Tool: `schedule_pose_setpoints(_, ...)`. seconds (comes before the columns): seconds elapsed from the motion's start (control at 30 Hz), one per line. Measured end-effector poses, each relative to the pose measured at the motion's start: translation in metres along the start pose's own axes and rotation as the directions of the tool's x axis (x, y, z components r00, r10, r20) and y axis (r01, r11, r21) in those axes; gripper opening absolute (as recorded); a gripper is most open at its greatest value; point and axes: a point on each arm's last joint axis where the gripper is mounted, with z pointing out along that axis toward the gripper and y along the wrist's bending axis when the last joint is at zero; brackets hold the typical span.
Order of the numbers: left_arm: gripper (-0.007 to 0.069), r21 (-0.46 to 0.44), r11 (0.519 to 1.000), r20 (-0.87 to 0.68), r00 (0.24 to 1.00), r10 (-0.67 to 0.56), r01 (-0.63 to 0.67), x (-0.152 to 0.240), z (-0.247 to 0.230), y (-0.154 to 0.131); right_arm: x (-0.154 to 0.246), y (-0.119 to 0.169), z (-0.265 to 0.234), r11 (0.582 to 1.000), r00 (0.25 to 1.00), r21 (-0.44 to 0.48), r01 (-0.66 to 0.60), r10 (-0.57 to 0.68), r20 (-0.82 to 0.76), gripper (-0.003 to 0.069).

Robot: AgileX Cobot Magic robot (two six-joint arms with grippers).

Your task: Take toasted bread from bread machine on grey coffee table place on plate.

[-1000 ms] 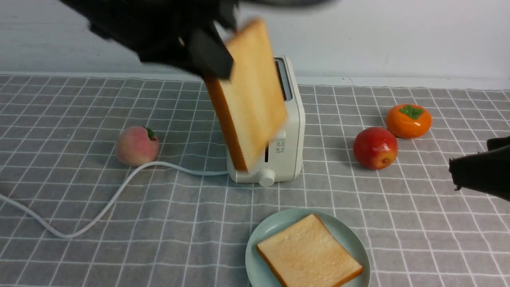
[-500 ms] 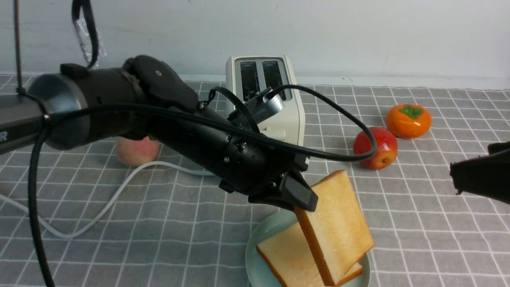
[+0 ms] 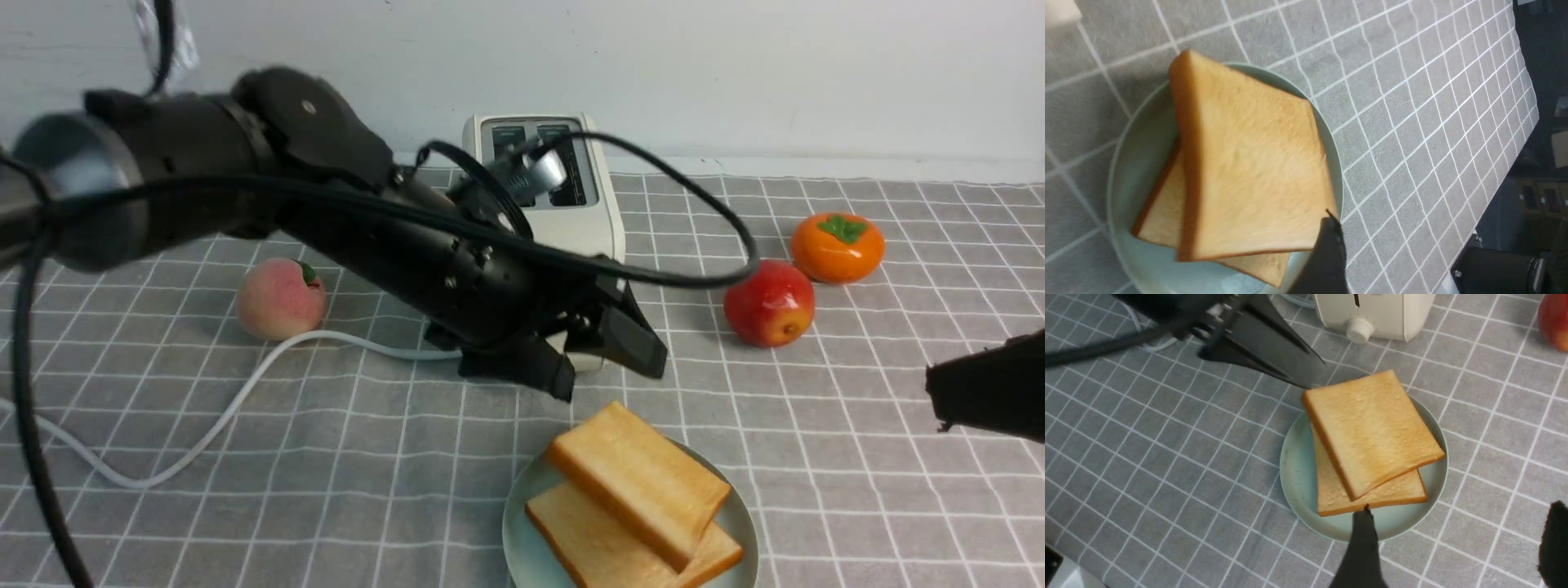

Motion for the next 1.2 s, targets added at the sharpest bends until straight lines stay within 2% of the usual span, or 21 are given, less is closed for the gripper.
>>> schedule_pose_setpoints(0.07, 0.0657, -0.054, 0.998, 0.047, 0.998, 0.03, -0.028, -0.002, -0.034, -0.014, 0.001, -0.001, -0.001, 1.0, 1.0, 0.011, -0.026, 0.026, 0.002, 0.0538)
schedule_pose_setpoints(0.1, 0.0656, -0.053, 0.998, 0.055, 0.998, 0.025, -0.022, -0.001, -0.036, -0.015, 0.002, 0.0, -0.002, 0.999, 1.0, 0.011, -0.03, 0.03, 0.003, 0.0538)
schedule_pose_setpoints(0.13, 0.0641, -0.11, 0.993, 0.106, 0.993, 0.044, -0.032, 0.003, -0.065, -0.026, 0.006, 0.0, -0.004, 0.998, 0.998, 0.019, -0.062, 0.061, 0.013, 0.0538)
schedule_pose_setpoints(0.2, 0.061, -0.168, 0.986, 0.16, 0.986, 0.043, -0.016, 0.013, -0.095, -0.038, 0.018, -0.001, -0.008, 0.994, 0.994, 0.037, -0.105, 0.103, 0.03, 0.0538)
schedule_pose_setpoints(0.33, 0.0556, -0.192, 0.981, 0.197, 0.979, 0.042, -0.004, 0.029, -0.123, -0.052, 0.044, -0.004, -0.015, 0.982, 0.985, 0.086, -0.17, 0.165, 0.057, 0.0523)
schedule_pose_setpoints(0.37, 0.0521, -0.194, 0.981, 0.196, 0.979, 0.046, -0.007, 0.039, -0.135, -0.059, 0.059, -0.006, -0.019, 0.978, 0.983, 0.116, -0.175, 0.167, 0.077, 0.0498)
schedule_pose_setpoints(0.5, 0.0408, -0.185, 0.982, 0.194, 0.978, 0.072, -0.035, 0.07, -0.166, -0.077, 0.103, -0.01, -0.033, 0.977, 0.977, 0.185, -0.109, 0.071, 0.201, 0.0348)
schedule_pose_setpoints(0.57, 0.0345, -0.178, 0.984, 0.2, 0.978, 0.066, -0.03, 0.087, -0.177, -0.081, 0.123, -0.011, -0.035, 0.977, 0.963, 0.204, -0.066, 0.008, 0.271, 0.0218)
schedule_pose_setpoints(0.6, 0.0339, -0.176, 0.984, 0.205, 0.976, 0.069, -0.033, 0.091, -0.18, -0.082, 0.126, -0.011, -0.035, 0.977, 0.962, 0.206, -0.062, 0.003, 0.273, 0.0204)
schedule_pose_setpoints(0.63, 0.0279, -0.171, 0.985, 0.207, 0.977, 0.055, -0.019, 0.109, -0.185, -0.082, 0.141, -0.013, -0.033, 0.976, 0.945, 0.214, -0.036, -0.036, 0.325, 0.0091)
schedule_pose_setpoints(0.67, 0.0246, -0.169, 0.986, 0.209, 0.977, 0.048, -0.012, 0.12, -0.188, -0.081, 0.149, -0.014, -0.034, 0.976, 0.928, 0.215, -0.029, -0.054, 0.367, 0.0028)
schedule_pose_setpoints(0.7, 0.0221, -0.168, 0.986, 0.211, 0.977, 0.044, -0.009, 0.129, -0.19, -0.079, 0.156, -0.015, -0.031, 0.976, 0.922, 0.216, -0.026, -0.059, 0.381, 0.0003)
schedule_pose_setpoints(0.77, 0.0165, -0.164, 0.986, 0.217, 0.975, 0.037, -0.001, 0.154, -0.193, -0.074, 0.167, -0.016, -0.028, 0.976, 0.908, 0.218, -0.02, -0.073, 0.412, -0.0018)
schedule_pose_setpoints(0.97, 0.0017, -0.137, 0.989, 0.243, 0.97, -0.022, 0.057, 0.231, -0.182, -0.042, 0.183, -0.02, -0.026, 0.971, 0.888, 0.239, -0.004, -0.107, 0.447, -0.002)
schedule_pose_setpoints(1.03, -0.0013, -0.122, 0.991, 0.317, 0.948, -0.014, 0.055, 0.246, -0.178, -0.032, 0.183, -0.02, -0.026, 0.968, 0.885, 0.25, 0.0, -0.117, 0.452, -0.002)
schedule_pose_setpoints(1.2, -0.0013, -0.107, 0.993, 0.477, 0.879, 0.014, 0.043, 0.256, -0.17, -0.015, 0.183, -0.021, -0.025, 0.968, 0.884, 0.251, 0.0, -0.118, 0.452, -0.002)
